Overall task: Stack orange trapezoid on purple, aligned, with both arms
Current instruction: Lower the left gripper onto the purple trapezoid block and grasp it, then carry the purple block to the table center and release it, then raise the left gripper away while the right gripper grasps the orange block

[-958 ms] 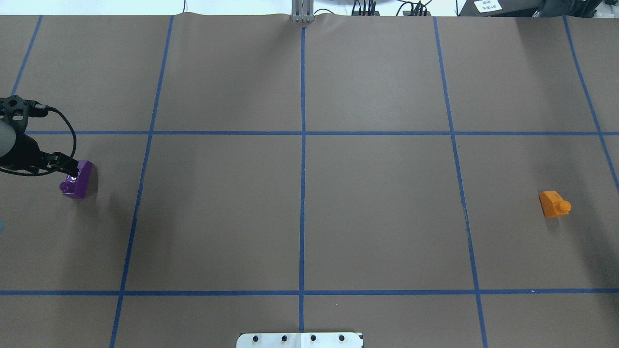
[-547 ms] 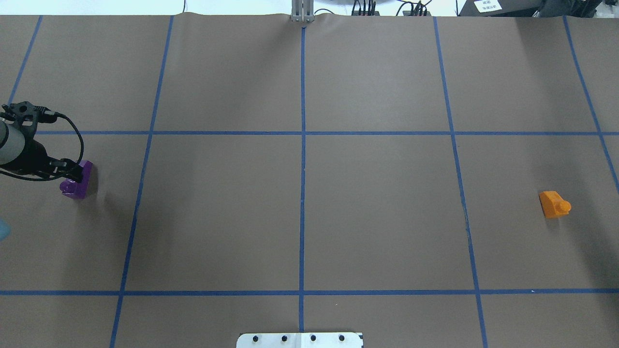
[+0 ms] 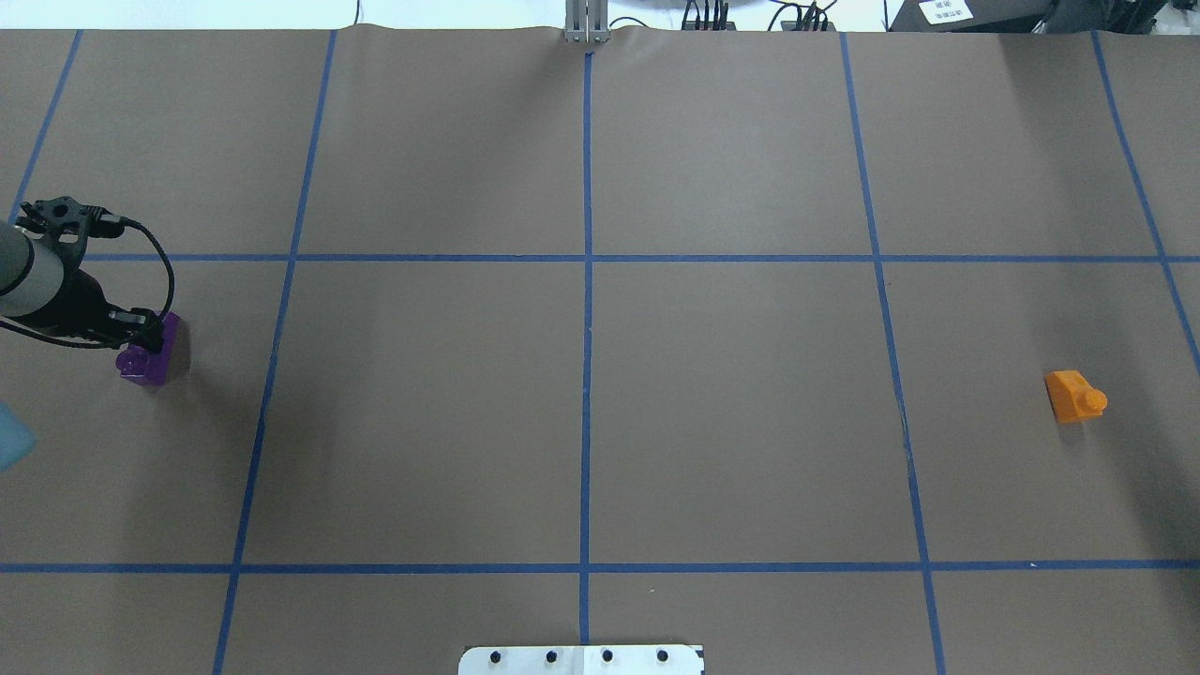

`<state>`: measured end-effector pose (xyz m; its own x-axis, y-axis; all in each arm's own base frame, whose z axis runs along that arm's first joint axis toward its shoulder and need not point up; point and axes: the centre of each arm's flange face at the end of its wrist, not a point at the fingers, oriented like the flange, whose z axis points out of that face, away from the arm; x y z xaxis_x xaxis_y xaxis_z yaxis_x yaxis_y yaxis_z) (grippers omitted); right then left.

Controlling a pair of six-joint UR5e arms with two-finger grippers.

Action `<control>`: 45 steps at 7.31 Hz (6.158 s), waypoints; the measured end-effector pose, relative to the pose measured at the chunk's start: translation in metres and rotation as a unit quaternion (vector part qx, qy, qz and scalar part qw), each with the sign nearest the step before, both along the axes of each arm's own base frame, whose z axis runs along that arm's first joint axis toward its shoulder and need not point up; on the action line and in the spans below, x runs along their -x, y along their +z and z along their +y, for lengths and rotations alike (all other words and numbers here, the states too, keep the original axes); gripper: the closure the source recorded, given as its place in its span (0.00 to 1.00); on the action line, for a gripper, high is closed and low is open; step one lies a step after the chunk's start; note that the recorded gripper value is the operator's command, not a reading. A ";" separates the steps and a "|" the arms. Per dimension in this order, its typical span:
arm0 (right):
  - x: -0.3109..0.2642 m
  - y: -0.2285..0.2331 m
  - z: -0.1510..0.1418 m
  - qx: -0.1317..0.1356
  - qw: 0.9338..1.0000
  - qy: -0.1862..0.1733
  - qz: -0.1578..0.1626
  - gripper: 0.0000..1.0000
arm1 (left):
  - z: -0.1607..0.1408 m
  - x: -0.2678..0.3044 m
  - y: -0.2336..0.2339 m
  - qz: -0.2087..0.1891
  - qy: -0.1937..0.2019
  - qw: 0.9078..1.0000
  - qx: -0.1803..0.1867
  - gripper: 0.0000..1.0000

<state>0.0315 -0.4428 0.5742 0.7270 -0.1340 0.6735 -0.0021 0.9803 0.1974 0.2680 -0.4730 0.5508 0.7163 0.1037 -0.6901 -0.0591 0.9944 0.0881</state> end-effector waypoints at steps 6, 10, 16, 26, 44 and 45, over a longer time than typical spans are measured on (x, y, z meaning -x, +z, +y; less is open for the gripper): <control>0.000 0.000 0.000 0.000 1.000 0.000 0.000 0.00 | 0.001 -0.004 0.003 0.000 0.005 1.000 0.002 0.68; 0.000 0.001 0.001 0.001 1.000 0.000 0.000 0.00 | 0.004 -0.007 -0.009 0.015 0.014 1.000 0.006 1.00; 0.000 0.000 0.001 0.001 1.000 0.000 -0.001 0.00 | -0.041 -0.110 -0.221 0.061 -0.008 0.996 0.060 1.00; 0.000 0.001 0.001 0.002 1.000 0.000 -0.001 0.00 | 0.006 -0.373 -0.382 0.046 -0.025 0.996 0.067 1.00; 0.205 0.025 0.049 0.057 0.998 0.006 -0.014 0.00 | -0.018 -0.070 -0.277 -0.017 0.119 0.990 -0.079 0.00; 0.208 0.032 0.051 0.057 0.998 0.003 -0.015 0.07 | -0.018 -0.070 -0.277 -0.016 0.118 0.990 -0.079 0.00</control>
